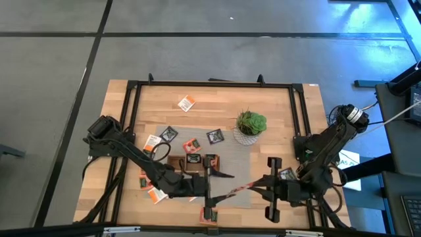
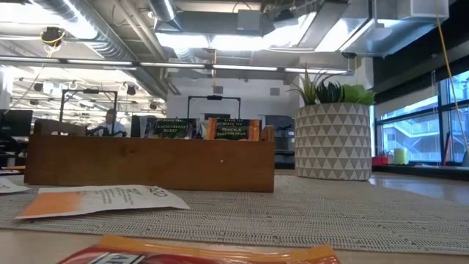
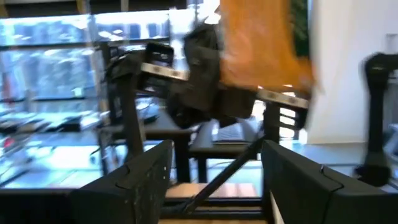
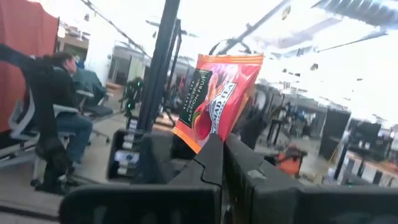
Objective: Pick & Place Tea
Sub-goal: Put the orange tea bag into the right section of the wooden organizer
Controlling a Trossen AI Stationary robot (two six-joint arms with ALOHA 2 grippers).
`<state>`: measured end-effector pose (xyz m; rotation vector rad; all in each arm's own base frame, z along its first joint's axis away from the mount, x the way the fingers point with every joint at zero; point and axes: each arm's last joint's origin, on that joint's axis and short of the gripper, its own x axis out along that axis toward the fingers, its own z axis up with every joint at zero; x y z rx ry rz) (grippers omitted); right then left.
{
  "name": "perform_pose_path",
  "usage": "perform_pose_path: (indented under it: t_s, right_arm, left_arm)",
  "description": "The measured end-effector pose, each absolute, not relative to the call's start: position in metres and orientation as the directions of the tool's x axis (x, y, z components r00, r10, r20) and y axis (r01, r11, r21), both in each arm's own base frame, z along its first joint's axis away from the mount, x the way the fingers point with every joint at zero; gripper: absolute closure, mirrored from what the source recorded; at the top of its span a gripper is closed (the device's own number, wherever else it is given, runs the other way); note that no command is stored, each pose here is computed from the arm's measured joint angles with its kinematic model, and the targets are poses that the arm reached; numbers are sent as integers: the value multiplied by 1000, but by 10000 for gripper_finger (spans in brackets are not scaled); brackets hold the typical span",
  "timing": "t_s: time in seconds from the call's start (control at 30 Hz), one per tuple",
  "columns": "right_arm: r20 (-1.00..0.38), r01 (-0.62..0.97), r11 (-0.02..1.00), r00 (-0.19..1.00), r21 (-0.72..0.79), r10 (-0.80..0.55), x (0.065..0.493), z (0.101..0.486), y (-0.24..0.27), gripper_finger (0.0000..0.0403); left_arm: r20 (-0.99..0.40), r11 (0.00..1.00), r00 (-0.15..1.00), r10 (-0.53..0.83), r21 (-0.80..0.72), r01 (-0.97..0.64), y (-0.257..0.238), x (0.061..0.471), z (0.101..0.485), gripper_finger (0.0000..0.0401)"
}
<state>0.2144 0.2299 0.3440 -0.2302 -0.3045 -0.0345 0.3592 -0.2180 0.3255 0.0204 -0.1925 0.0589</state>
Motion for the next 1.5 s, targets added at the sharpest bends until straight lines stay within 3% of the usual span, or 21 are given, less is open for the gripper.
perform_pose_path:
  t_s: [0.4,0.67,1.5]
  right_arm:
    - [368,72,966,930,-246,24,225,349,219,393]
    - [369,103,965,929,-241,-7,232,349,211,393]
    - [354,97,962,935,-257,1,232,348,212,392]
  left_arm:
    - [378,997,925,-27,79,-3,-218,354,344,171]
    - [387,995,921,-39,102,0,-218,353,345,195]
    - [444,982,896,-3,170,-81,-216,350,351,392]
